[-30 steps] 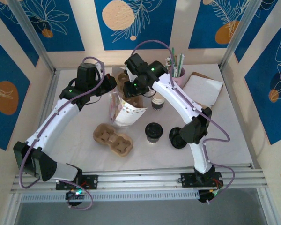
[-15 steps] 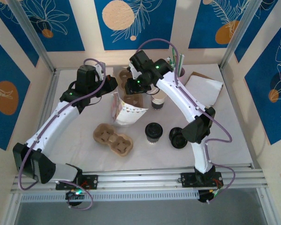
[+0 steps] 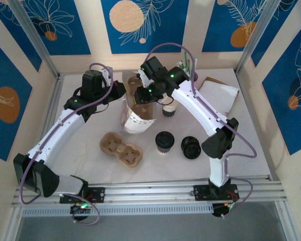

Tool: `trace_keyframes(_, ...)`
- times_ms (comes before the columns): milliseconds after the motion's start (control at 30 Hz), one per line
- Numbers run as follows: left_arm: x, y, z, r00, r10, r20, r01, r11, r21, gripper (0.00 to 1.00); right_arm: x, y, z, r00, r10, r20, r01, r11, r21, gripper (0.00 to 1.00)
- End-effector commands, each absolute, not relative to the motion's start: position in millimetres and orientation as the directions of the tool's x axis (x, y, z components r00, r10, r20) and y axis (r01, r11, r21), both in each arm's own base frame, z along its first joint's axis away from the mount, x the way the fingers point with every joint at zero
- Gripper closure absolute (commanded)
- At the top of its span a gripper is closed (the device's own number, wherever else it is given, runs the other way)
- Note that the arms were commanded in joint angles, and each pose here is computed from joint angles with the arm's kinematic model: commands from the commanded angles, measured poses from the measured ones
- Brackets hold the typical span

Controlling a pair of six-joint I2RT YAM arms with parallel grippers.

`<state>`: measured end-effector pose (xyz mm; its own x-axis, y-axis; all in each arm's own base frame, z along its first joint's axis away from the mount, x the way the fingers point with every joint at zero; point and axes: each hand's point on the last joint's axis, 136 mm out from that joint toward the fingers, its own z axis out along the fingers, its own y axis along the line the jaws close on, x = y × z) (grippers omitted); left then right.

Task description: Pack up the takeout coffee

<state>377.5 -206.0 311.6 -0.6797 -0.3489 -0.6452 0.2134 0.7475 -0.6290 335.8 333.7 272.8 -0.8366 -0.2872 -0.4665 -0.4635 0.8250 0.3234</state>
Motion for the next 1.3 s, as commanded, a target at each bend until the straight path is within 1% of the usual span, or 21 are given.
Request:
trace_keyframes(0, 379, -204, 332, -0.621, -0.377, -0.687, 0.244, 0.74, -0.626, 1.0, 319, 334, 277, -0.825, -0.329, -0.459, -0.503, 0.797, 0.334, 0.64)
trace_keyframes(133, 380, -203, 332, -0.613, -0.388, -0.689, 0.237, 0.741, -0.628, 1.0, 319, 331, 274, -0.833, -0.324, -0.449, -0.491, 0.807, 0.328, 0.64)
trace_keyframes(400, 380, -209, 335, -0.584, -0.395, -0.709, 0.272, 0.728, -0.629, 1.0, 319, 330, 264, -0.88, -0.294, -0.372, -0.428, 0.83, 0.356, 0.65)
trace_keyframes(500, 380, -210, 336, -0.579, -0.394, -0.714, 0.279, 0.728, -0.627, 1.0, 319, 330, 261, -0.883, -0.29, -0.369, -0.423, 0.832, 0.358, 0.65)
trace_keyframes(767, 376, -212, 343, -0.57, -0.394, -0.721, 0.301, 0.717, -0.629, 1.0, 336, 316, 250, -0.92, -0.223, -0.322, -0.339, 0.865, 0.369, 0.65)
trace_keyframes(1000, 374, -218, 347, -0.575, -0.387, -0.721, 0.336, 0.693, -0.639, 1.0, 344, 321, 248, -0.929, -0.214, -0.302, -0.326, 0.86, 0.393, 0.66)
trace_keyframes(1267, 373, -218, 336, -0.594, -0.381, -0.709, 0.314, 0.701, -0.64, 1.0, 357, 322, 246, -0.942, -0.182, -0.281, -0.287, 0.872, 0.396, 0.66)
